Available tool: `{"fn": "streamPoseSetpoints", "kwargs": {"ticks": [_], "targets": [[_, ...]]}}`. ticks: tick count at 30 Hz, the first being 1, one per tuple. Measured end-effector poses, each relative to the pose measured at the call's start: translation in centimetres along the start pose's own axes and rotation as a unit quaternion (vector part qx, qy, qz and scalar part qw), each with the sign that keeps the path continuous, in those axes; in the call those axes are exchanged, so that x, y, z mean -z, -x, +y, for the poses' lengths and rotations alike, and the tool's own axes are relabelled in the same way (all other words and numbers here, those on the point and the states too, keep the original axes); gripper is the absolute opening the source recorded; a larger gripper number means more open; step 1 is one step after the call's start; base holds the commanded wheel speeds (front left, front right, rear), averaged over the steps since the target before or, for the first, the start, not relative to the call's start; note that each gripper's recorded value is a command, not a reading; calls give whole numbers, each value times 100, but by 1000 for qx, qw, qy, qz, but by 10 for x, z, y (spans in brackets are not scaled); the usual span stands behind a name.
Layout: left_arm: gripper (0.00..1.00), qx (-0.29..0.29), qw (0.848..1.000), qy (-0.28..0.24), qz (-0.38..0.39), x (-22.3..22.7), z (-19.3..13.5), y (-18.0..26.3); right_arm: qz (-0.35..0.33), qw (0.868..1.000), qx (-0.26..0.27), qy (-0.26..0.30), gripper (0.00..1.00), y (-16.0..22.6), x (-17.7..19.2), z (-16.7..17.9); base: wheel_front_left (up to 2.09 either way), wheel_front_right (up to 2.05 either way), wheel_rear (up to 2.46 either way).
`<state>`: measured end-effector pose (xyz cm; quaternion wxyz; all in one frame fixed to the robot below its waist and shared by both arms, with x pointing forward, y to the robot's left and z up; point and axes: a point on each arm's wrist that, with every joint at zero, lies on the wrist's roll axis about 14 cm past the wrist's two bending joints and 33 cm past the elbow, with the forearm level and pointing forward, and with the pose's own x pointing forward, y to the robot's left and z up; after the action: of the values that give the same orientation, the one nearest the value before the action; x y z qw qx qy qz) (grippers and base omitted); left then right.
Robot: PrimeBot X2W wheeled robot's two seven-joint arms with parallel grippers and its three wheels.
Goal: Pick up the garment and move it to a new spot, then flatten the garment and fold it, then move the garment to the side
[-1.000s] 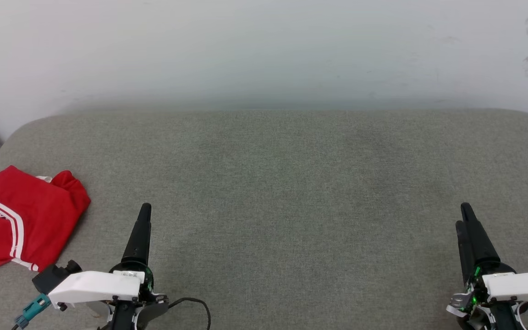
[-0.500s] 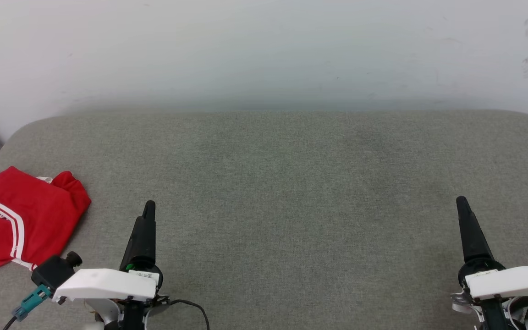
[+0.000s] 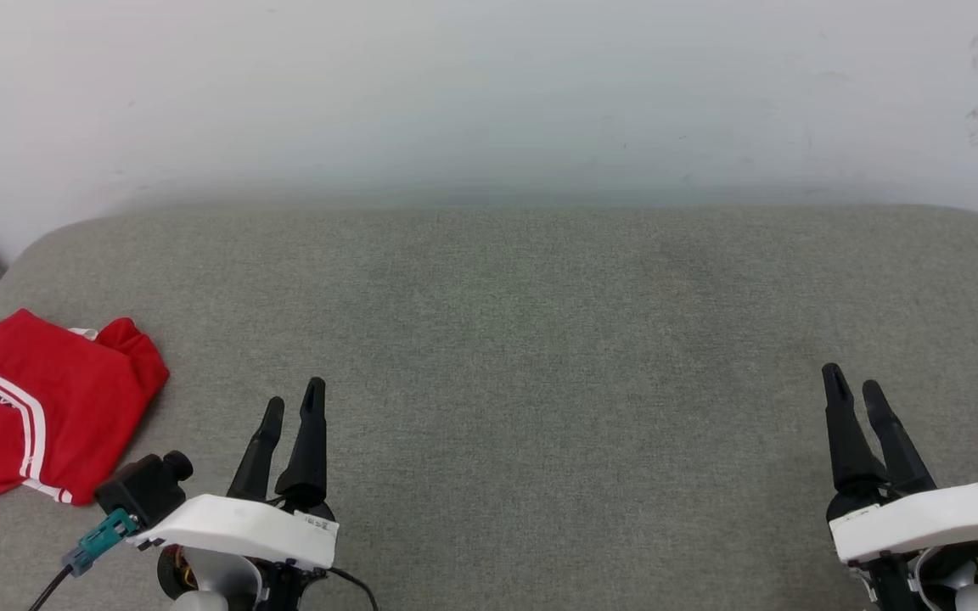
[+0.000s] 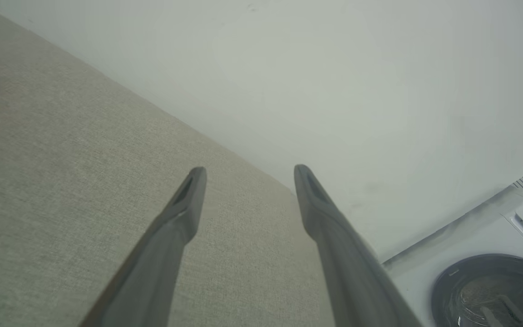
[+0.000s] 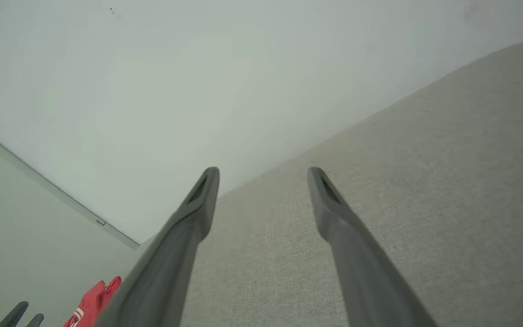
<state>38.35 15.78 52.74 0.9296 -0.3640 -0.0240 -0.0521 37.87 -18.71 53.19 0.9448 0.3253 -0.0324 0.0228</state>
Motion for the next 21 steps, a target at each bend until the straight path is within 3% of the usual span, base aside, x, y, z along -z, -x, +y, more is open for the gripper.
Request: {"fn": "streamPoseSetpoints", "kwargs": {"ticks": [7, 21], "targets": [[100, 15, 996, -90, 4, 2, -5, 0, 8, 996, -10, 85, 100, 0, 0, 5, 0, 0, 0], [100, 32, 981, -190, 5, 5, -11, 1, 12, 983, -16, 181, 100, 2, -3, 8, 0, 0, 0]]}}
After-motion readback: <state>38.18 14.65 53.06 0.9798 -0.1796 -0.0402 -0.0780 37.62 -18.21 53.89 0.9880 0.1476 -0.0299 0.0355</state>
